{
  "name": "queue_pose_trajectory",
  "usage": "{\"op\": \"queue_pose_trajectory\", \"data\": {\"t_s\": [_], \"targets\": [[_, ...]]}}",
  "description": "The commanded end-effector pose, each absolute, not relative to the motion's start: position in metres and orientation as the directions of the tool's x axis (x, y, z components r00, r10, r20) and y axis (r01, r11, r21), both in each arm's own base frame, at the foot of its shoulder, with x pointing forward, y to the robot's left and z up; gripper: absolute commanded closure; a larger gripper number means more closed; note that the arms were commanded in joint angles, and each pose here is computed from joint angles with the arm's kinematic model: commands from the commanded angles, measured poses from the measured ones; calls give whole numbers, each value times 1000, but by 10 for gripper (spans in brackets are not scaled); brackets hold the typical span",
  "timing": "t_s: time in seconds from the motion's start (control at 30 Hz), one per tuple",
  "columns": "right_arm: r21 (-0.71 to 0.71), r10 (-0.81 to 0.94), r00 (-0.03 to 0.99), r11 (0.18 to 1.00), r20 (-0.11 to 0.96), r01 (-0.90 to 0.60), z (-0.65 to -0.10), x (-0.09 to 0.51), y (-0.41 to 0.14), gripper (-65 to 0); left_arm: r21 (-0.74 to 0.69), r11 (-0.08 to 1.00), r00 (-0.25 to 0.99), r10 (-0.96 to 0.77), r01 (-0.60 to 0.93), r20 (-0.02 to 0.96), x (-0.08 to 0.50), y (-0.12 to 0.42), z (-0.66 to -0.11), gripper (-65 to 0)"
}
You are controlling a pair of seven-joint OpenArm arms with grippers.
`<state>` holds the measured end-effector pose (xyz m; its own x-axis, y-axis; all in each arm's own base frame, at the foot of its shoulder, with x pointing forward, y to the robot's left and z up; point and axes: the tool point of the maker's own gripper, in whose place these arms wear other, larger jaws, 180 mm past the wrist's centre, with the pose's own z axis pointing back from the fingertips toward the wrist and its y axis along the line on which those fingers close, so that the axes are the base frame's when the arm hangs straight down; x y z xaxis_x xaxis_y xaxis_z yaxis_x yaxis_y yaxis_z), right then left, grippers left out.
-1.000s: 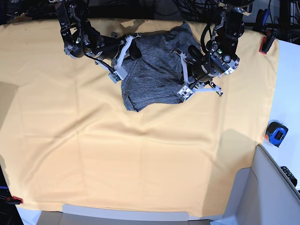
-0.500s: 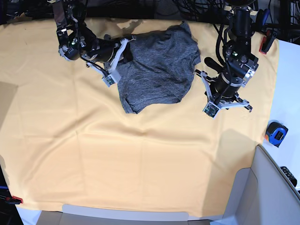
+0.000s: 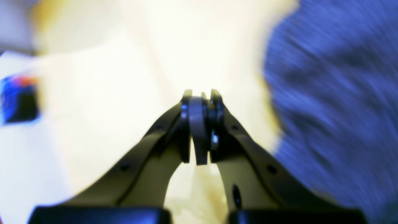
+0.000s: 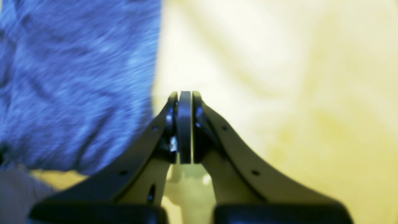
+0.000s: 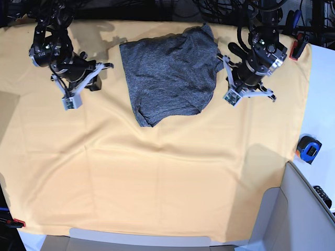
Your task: Fold the T-shirt properly
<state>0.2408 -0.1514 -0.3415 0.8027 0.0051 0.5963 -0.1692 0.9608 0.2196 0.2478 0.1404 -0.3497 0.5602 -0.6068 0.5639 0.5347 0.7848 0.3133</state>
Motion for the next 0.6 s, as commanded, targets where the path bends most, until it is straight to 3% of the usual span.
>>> {"op": "queue_pose_trajectory", "data": {"t_s": [0.0, 0.13, 0.3, 0.4, 0.57], "targets": [[207, -14, 783, 967, 622, -148, -333, 242, -164, 0, 327, 787, 556, -606, 523, 569, 244, 147, -346, 0], [180, -104, 813, 984, 573, -1, -342, 211, -212, 0, 315, 827, 643, -561, 466, 521, 204, 192, -361, 0], [106, -172, 908, 984, 381, 142, -367, 134, -254, 0, 271, 899, 767, -436, 344, 471, 131, 252, -367, 0], [83, -195, 936, 980, 292, 178, -378, 93, -260, 0, 214, 946, 832, -317, 243, 456, 94, 276, -362, 0], [92, -273, 953, 961, 130, 263, -402, 30, -243, 0, 93, 991, 948, -118, 95, 296, 40, 290, -380, 0]]}}
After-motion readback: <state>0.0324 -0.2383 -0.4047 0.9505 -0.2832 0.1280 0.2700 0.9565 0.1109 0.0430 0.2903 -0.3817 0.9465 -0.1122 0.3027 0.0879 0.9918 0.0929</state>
